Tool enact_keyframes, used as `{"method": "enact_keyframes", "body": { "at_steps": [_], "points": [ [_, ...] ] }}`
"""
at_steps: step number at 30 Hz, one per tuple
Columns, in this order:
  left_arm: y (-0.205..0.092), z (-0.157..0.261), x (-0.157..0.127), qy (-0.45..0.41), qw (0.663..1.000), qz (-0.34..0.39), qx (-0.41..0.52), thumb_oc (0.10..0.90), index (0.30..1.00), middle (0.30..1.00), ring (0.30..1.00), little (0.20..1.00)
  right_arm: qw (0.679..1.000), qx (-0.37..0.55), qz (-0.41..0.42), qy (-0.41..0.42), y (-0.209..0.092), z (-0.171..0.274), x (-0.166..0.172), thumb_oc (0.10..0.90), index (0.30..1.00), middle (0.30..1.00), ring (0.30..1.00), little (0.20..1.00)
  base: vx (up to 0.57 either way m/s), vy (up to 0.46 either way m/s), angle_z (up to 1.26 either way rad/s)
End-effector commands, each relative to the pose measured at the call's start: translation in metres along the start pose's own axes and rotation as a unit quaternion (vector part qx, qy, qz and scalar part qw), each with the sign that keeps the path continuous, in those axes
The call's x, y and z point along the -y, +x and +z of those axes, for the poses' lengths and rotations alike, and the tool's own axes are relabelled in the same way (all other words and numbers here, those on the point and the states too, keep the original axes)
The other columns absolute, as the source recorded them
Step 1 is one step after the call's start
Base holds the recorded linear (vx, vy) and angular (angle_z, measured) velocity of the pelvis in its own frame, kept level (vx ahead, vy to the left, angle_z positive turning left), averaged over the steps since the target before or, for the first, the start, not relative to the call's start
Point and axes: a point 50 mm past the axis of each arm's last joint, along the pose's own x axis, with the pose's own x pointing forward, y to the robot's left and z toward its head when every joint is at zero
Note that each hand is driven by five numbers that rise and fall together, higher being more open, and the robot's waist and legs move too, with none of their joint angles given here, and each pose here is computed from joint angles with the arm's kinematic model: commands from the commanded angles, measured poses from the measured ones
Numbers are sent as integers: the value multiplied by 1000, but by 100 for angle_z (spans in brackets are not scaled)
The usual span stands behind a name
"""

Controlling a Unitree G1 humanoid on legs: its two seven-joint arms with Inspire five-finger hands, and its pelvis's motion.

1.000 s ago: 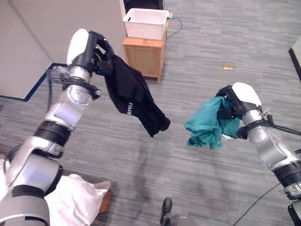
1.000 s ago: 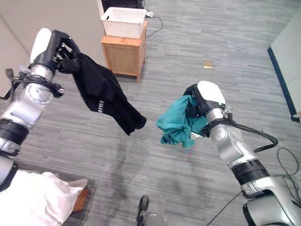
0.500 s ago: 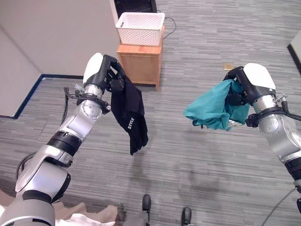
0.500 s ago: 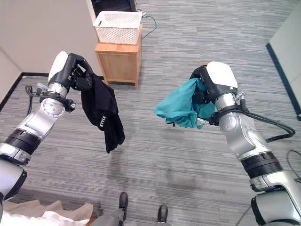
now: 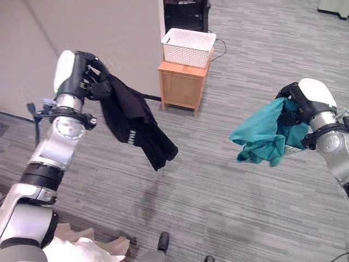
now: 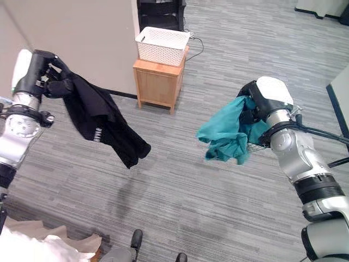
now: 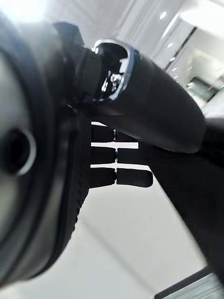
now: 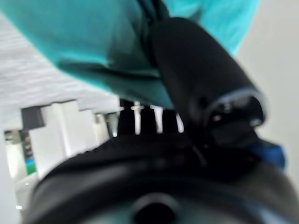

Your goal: Pick up bed clothes into laundry basket.

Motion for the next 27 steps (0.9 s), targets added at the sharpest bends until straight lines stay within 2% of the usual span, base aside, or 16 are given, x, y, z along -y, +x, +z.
{"method": "enact_keyframes", "body": {
  "at_steps": [1,5,8,16,22,27],
  "points": [
    [6,32,-28,-12,993,69,90,400,300,300,300,300,995,52,-90,-12,7,22,39,400,300,300,300,300,-36,97,-13],
    [9,35,-29,-9,994,62,94,400,300,300,300,300,994,44,-95,-27,6,18,41,400,300,300,300,300,-25,124,-1],
    [8,32,-39,-4,993,76,89,400,300,300,300,300,991,69,-115,-25,9,34,46,400,300,300,300,300,94,150,0],
    [15,48,-40,-4,990,87,112,400,300,300,300,300,976,105,-187,-26,3,51,63,400,300,300,300,300,380,14,3],
    [11,39,-25,-19,994,58,94,400,300,300,300,300,982,95,-162,-37,-4,42,52,400,300,300,300,300,553,-90,115],
    [1,30,-18,-37,995,47,83,400,300,300,300,300,984,104,-140,-36,-3,45,48,400,300,300,300,300,469,-44,0]
  ]
}}
